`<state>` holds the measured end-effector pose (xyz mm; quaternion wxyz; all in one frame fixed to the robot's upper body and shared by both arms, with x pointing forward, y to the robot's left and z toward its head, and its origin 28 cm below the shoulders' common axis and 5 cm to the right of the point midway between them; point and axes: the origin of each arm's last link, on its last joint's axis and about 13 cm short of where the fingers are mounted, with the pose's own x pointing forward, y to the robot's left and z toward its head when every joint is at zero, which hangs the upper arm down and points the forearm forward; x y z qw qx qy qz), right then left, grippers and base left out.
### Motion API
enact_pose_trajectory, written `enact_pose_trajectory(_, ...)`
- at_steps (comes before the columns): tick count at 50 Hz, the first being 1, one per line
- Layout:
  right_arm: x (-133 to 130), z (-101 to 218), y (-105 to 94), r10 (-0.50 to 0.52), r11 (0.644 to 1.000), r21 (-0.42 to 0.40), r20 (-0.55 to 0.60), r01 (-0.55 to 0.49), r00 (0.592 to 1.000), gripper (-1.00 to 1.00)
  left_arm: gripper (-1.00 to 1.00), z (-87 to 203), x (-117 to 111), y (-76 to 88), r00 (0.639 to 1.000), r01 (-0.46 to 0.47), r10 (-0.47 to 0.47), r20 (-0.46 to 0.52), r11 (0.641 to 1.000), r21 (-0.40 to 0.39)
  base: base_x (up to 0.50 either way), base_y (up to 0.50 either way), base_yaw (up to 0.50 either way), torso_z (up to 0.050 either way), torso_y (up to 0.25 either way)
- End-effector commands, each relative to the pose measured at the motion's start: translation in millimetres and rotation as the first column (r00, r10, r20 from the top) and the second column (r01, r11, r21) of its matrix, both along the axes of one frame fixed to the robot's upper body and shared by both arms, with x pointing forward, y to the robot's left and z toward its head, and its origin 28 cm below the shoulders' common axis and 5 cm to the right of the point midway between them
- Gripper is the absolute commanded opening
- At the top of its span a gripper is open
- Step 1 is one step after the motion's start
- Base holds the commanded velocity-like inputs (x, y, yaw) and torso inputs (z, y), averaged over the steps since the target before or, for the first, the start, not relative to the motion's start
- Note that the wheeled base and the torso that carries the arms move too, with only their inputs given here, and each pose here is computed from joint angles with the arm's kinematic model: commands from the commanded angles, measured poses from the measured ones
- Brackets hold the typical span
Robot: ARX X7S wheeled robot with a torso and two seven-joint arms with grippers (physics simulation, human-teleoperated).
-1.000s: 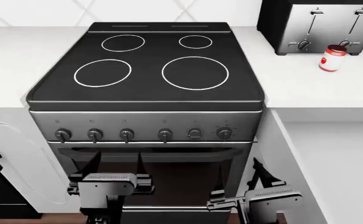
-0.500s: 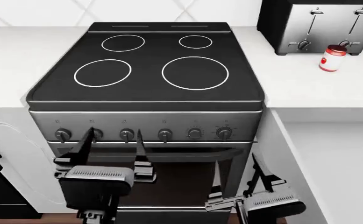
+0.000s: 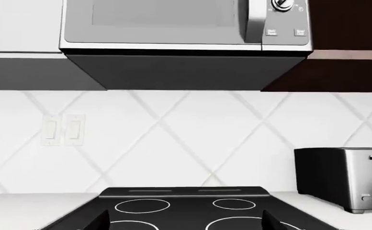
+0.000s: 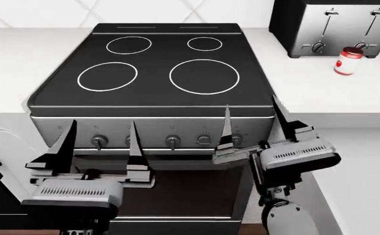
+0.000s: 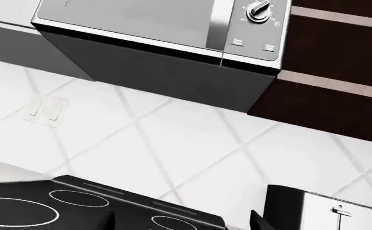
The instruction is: Close the right drawer.
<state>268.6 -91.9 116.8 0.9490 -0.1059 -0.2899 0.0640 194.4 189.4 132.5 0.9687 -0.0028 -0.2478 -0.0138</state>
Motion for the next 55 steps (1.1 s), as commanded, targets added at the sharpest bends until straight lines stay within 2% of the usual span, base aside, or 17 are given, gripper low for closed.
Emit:
enact_pose_trajectory(1,-2,93,3.5,-0.010,1.000,-0.018,-0.050,0.009,0.999,1.00,1.00,10,-5,-1.2,0.999,0.000,0.000,0.044,1.000,0.009,0.00,0.00,0.00,0.000,0.000)
enact_pose_trajectory(25,-1,125,4.3,0.003,0.998,-0.071,0.056,0.001,0.998,1.00,1.00,34,-17,-6.4,0.986,0.024,-0.027,0.162,1.000,0.020,0.00,0.00,0.00,0.000,0.000)
enact_pose_trajectory(26,0,127,4.0,0.003,0.997,-0.076,0.065,0.002,0.998,1.00,1.00,68,-22,-0.6,0.969,0.047,-0.048,0.242,0.999,0.010,0.00,0.00,0.00,0.000,0.000)
enact_pose_trajectory(27,0,129,3.7,0.003,0.997,-0.075,0.070,0.002,0.998,1.00,1.00,97,-26,15.0,0.953,-0.026,0.017,0.302,0.999,0.027,0.00,0.00,0.00,0.000,0.000)
enact_pose_trajectory(28,0,130,3.6,0.005,0.997,-0.078,0.075,0.001,0.997,1.00,1.00,112,-32,7.1,0.916,0.117,-0.113,0.385,0.993,0.013,0.00,0.00,0.00,0.000,0.000)
enact_pose_trajectory(29,0,131,3.5,0.005,0.997,-0.081,0.078,0.001,0.997,1.00,1.00,121,-37,6.2,0.913,0.191,-0.181,0.365,0.982,0.011,0.00,0.00,0.00,0.000,0.000)
enact_pose_trajectory(30,-1,132,3.4,0.005,0.997,-0.082,0.081,0.002,0.997,1.00,1.00,125,-42,11.7,0.943,0.180,-0.176,0.282,0.984,0.010,0.00,0.00,0.00,0.000,0.000)
enact_pose_trajectory(31,-1,133,3.3,0.007,0.997,-0.083,0.085,0.001,0.996,1.00,1.00,130,-45,23.1,0.963,0.060,-0.063,0.262,0.998,0.022,0.00,0.00,0.00,0.000,0.000)
enact_pose_trajectory(32,-1,134,3.1,0.006,0.996,-0.085,0.087,0.001,0.996,1.00,1.00,134,-47,24.0,0.963,-0.019,0.027,0.267,0.999,-0.036,0.00,0.00,0.00,0.000,0.000)
enact_pose_trajectory(33,-2,135,2.8,0.006,0.996,-0.086,0.092,0.002,0.996,1.00,1.00,134,-48,20.2,0.985,-0.013,0.016,0.172,1.000,-0.019,0.00,0.00,0.00,0.000,0.000)
enact_pose_trajectory(34,-3,136,2.7,0.006,0.996,-0.088,0.093,0.002,0.996,1.00,1.00,138,-50,18.1,0.981,-0.007,0.010,0.192,1.000,-0.017,0.00,0.00,0.00,0.000,0.000)
enact_pose_trajectory(35,-3,136,2.6,0.004,0.996,-0.088,0.095,0.004,0.995,1.00,1.00,132,-51,17.7,0.978,0.018,-0.022,0.206,1.000,0.021,0.00,0.00,0.00,0.000,0.000)
enact_pose_trajectory(36,-3,136,2.5,0.004,0.996,-0.088,0.096,0.005,0.995,1.00,1.00,131,-51,18.7,0.982,-0.006,-0.006,0.189,0.998,0.060,0.00,0.00,0.00,0.000,0.000)
enact_pose_trajectory(37,-4,137,2.6,0.003,0.996,-0.091,0.097,0.005,0.995,1.00,1.00,136,-52,16.8,0.982,0.008,-0.012,0.188,1.000,0.025,0.00,0.00,0.00,0.000,0.000)
enact_pose_trajectory(38,-4,137,2.7,0.004,0.996,-0.091,0.097,0.005,0.995,1.00,1.00,135,-52,16.9,0.980,0.007,-0.011,0.197,1.000,0.023,0.00,0.00,0.00,0.000,0.000)
enact_pose_trajectory(45,-6,142,4.0,0.009,0.995,-0.098,0.111,0.002,0.994,1.00,1.00,139,-46,17.5,0.965,0.007,-0.012,0.263,1.000,0.022,0.00,0.00,0.00,0.000,0.000)
enact_pose_trajectory(55,-9,154,5.0,0.012,0.993,-0.115,0.135,0.003,0.991,1.00,1.00,141,-50,18.9,0.959,0.010,-0.016,0.283,1.000,0.022,0.00,0.00,0.00,0.000,0.000)
